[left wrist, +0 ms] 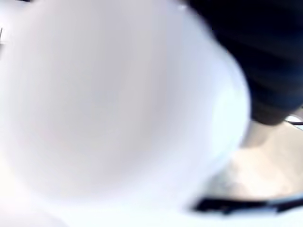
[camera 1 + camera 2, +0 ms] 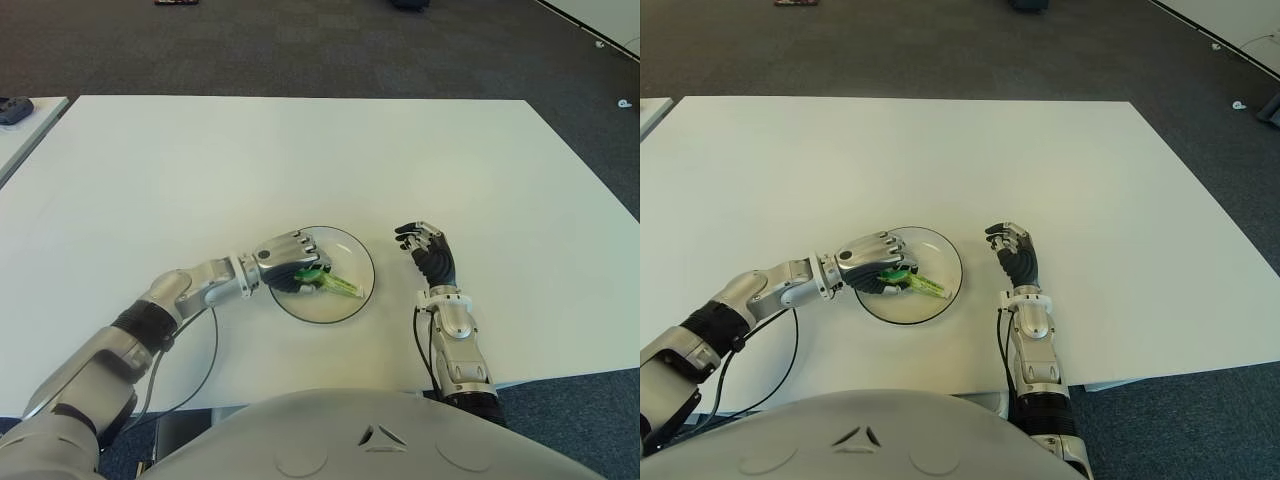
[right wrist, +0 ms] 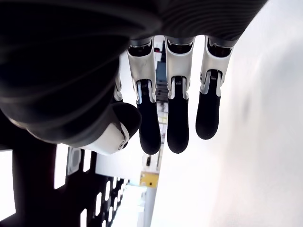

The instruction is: Put the toothpaste on the table into the plate.

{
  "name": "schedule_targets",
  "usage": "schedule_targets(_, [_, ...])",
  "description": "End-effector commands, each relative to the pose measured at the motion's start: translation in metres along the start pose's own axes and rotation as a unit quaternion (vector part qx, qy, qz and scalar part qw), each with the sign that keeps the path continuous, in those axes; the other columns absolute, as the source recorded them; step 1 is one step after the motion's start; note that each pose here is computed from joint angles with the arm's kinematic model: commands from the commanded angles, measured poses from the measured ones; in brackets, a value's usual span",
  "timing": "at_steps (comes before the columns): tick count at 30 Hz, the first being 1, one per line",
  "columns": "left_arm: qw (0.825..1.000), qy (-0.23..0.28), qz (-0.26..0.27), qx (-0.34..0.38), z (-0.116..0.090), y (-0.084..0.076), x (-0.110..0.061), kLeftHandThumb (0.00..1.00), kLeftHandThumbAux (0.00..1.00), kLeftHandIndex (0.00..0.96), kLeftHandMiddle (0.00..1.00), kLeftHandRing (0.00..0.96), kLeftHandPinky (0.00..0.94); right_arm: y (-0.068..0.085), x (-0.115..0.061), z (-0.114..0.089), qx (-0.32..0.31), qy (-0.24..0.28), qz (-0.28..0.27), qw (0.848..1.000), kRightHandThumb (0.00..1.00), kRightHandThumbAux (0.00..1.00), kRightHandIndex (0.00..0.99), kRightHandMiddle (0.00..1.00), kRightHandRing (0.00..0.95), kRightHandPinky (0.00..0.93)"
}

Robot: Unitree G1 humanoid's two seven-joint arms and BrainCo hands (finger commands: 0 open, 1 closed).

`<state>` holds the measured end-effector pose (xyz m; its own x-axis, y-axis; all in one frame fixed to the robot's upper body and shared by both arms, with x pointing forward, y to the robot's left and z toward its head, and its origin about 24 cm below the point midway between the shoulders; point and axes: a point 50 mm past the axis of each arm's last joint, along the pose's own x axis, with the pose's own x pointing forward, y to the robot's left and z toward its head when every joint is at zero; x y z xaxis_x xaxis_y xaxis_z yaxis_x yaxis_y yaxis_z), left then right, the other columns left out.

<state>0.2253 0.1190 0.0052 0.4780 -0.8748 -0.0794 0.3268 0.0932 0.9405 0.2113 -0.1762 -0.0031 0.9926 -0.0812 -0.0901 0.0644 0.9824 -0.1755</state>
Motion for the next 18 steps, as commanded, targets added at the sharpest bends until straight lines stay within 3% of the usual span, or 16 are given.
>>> schedule_targets(1, [1.000,0.004,0.009,0.001,-0.001,0.000,-0.002,0.169,0.538,0.000,0.000,0.000,0.000,0.002,0.002,0.000,0.003,0.006,0.000,1.000,0.705,0.728,0.424,0.430,0.418,0.427])
schedule_targets(18, [0.997,0.009,0.056,0.043,-0.006,0.011,0.001,0.103,0.445,0.000,0.000,0.000,0.000,0.001,0.004,0.000,-0.002,0.007,-0.002,1.000,0.705,0.729,0.423,0.422,0.410,0.424])
